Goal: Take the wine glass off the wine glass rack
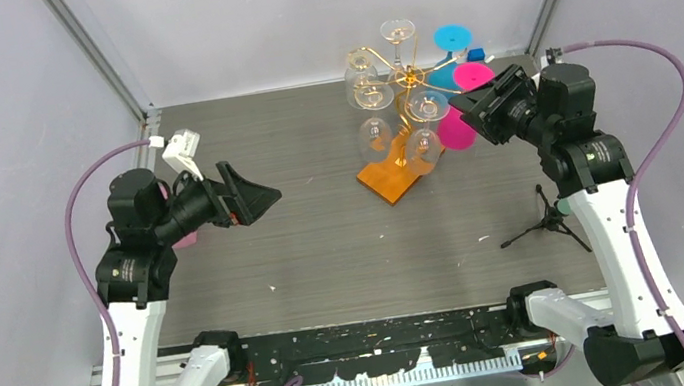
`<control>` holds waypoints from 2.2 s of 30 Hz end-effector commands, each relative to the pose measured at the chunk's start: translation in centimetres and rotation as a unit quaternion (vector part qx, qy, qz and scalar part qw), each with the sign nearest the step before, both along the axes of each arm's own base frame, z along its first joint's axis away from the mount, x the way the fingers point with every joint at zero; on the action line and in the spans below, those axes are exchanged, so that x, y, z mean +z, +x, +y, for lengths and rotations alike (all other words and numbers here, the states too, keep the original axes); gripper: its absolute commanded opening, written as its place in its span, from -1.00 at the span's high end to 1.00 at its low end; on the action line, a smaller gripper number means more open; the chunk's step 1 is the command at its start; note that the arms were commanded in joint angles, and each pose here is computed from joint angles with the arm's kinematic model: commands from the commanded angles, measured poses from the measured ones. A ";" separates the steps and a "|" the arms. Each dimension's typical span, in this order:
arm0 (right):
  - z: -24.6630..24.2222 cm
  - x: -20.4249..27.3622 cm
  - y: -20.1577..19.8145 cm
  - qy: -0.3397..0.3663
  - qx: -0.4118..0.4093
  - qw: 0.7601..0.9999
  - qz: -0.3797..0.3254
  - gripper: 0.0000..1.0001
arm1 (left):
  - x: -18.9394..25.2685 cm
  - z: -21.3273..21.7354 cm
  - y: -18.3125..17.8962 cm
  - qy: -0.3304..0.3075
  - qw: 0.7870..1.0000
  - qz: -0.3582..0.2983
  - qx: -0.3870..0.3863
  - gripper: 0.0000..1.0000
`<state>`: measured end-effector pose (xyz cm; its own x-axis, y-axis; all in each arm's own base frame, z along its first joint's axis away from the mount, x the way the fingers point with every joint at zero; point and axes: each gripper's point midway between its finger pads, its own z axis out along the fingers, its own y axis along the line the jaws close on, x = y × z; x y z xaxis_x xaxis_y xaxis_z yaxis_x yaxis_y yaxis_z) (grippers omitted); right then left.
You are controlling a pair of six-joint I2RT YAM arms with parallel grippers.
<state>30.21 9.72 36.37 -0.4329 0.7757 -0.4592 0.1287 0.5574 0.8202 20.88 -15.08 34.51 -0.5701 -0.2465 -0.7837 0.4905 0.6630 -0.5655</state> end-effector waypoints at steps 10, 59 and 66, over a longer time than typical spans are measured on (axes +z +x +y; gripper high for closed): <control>2.3 1.2 3.1 0.076 0.018 0.997 -0.026 0.06 | 0.8 1.2 1.2 0.023 0.998 -0.030 0.043 -0.99; 6.1 4.5 1.9 0.127 0.099 0.983 -0.090 0.99 | -0.4 2.8 1.8 0.060 0.994 -0.022 0.087 -0.99; 7.6 4.9 3.1 0.105 0.107 0.983 -0.109 0.99 | -0.5 3.0 1.8 0.065 0.993 -0.022 0.091 -0.99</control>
<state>33.33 16.27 37.15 -0.5369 0.7818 -0.3173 -0.0117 0.3691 0.9293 22.96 -12.31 32.48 -0.5369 -0.2474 -0.8066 0.3537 0.8020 -0.4814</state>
